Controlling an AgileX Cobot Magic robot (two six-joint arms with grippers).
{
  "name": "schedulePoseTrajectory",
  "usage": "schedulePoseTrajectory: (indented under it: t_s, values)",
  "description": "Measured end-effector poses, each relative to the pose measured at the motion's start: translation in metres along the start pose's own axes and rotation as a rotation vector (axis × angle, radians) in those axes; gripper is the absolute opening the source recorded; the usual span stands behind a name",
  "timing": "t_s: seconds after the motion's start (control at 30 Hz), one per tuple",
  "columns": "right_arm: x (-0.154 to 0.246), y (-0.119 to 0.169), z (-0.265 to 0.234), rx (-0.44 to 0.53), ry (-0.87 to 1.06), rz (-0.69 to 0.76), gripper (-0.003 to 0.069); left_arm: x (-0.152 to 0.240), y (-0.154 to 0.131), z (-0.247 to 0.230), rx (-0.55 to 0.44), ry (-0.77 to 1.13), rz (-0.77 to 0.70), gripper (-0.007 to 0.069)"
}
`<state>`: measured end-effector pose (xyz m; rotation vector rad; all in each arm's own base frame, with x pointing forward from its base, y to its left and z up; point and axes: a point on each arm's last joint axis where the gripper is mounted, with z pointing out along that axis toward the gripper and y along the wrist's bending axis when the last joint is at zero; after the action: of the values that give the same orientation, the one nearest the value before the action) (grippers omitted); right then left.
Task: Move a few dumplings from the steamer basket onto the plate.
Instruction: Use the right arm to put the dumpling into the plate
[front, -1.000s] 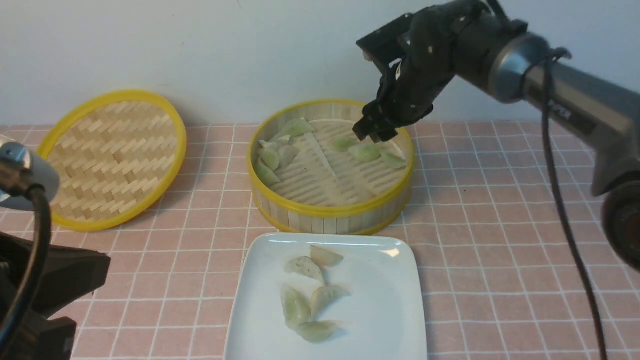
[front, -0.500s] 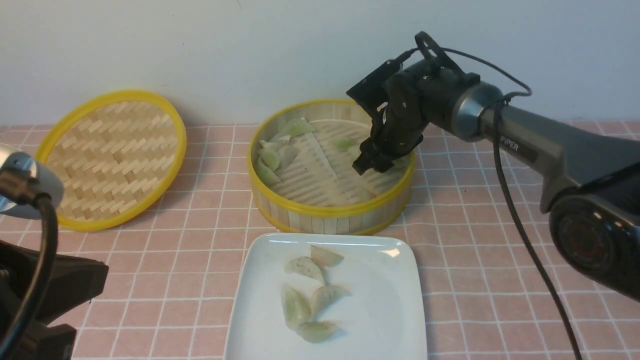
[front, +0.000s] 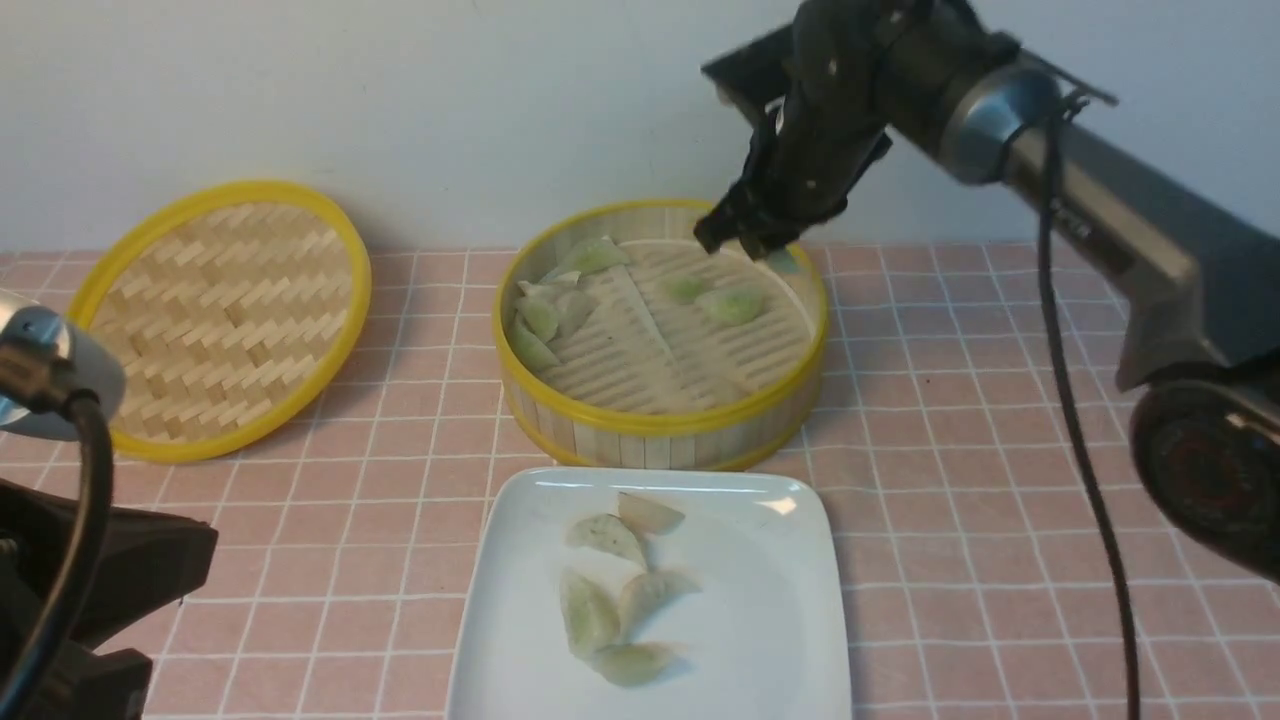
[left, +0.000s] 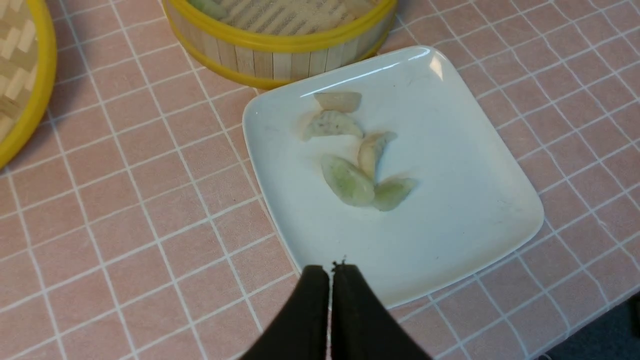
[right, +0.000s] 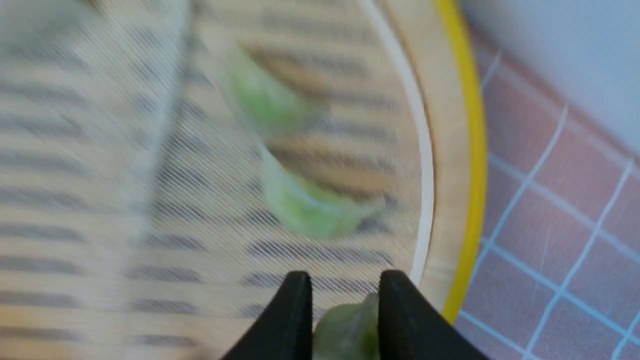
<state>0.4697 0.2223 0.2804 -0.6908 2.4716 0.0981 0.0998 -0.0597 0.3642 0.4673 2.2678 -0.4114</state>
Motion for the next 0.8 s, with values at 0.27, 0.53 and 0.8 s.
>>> schedulePoseTrajectory:
  t_s: [0.27,0.53,0.8]
  values:
    - [0.025,0.031,-0.094,-0.264,0.012,0.181,0.0155,0.0,0.001,0.0,-0.011,0.002,0.01,-0.0006]
    - [0.111,0.077,-0.04,-0.309,0.373,0.12,0.0166,0.0,0.001,0.0,-0.011,0.003,0.01,-0.0006]
    - [0.119,0.085,-0.015,-0.302,0.357,0.114,0.0429,0.0,0.002,0.0,-0.021,0.001,0.017,-0.0006]
